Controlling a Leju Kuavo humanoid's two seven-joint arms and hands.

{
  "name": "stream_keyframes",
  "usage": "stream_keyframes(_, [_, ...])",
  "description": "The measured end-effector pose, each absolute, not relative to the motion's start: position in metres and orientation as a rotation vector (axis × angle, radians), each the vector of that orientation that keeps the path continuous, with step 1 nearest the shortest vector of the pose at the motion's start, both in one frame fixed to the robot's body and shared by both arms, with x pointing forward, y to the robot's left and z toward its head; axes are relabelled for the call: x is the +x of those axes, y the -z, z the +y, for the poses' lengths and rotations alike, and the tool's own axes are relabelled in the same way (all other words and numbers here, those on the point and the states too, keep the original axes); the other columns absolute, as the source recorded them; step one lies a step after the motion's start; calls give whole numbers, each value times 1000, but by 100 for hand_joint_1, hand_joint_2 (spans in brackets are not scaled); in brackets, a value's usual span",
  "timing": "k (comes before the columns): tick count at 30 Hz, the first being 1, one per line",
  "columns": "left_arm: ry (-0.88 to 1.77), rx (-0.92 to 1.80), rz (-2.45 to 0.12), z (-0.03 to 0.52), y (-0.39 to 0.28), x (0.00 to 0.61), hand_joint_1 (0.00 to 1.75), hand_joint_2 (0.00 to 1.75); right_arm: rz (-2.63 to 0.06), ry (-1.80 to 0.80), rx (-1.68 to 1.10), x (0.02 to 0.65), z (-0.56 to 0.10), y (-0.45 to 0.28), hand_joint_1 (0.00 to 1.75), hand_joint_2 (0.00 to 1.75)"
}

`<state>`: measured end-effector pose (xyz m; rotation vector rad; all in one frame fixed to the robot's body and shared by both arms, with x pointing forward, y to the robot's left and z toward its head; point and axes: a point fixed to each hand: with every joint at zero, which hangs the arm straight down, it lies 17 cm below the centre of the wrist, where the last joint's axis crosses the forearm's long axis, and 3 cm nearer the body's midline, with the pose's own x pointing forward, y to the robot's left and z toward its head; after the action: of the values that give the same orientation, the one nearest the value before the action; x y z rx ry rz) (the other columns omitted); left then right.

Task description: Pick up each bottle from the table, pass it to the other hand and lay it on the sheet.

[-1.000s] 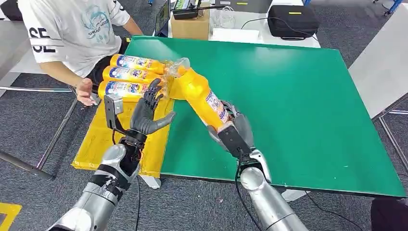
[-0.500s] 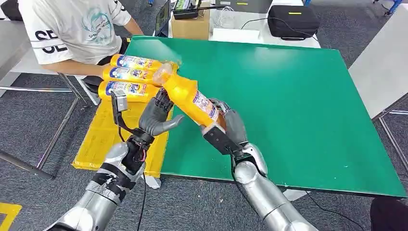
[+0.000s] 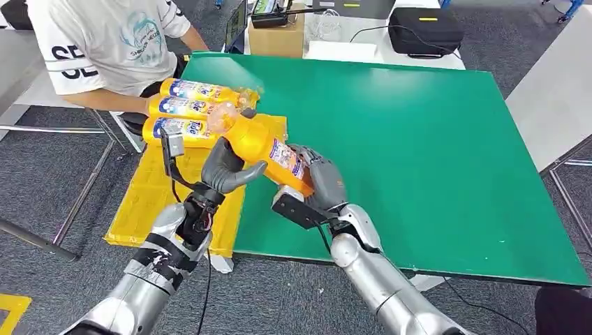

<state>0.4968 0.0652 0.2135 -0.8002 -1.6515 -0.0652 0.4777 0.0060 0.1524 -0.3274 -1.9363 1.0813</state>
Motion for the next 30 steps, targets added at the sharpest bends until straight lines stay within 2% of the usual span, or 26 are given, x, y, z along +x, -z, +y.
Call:
stream_keyframes(3, [56,-777,-1642,67,-210,501,0,175,-1936,-1088,-312,475,11,-152,175,175])
stream_keyframes(4, [54,-771,-1640,68,-210,502,14,175,-1936,-1089,-305,474,13,-152,175,175])
stream_keyframes(5, [50,-766,-1640,69,-210,504,175,175,-1937,-1087,-299,473,15,-152,175,175])
stream_keyframes(7, [31,-778,-1645,71,-213,507,175,175,-1932,-1078,-279,473,18,-153,175,175])
stream_keyframes(8, [20,-786,-1643,71,-213,507,175,175,-1931,-1075,-270,472,19,-154,126,175])
stream_keyframes(9, [5,-801,-1637,72,-214,507,175,175,-1930,-1072,-265,472,20,-154,16,175])
stream_keyframes(10, [-11,-813,-1625,73,-214,508,175,175,-1926,-1071,-258,472,21,-153,5,175])
stream_keyframes(11, [-27,-823,-1614,74,-213,508,175,175,-1922,-1067,-257,472,20,-153,0,175])
stream_keyframes(19, [-159,-812,-1599,96,-208,519,175,175,-1933,-970,-221,470,21,-160,0,175])
stream_keyframes(23, [-161,-631,-1712,123,-209,531,175,175,-1960,-814,-210,473,6,-175,0,175])
stream_keyframes(30, [37,-169,-1906,172,-211,549,175,175,-1996,-551,-167,475,-32,-199,0,175])
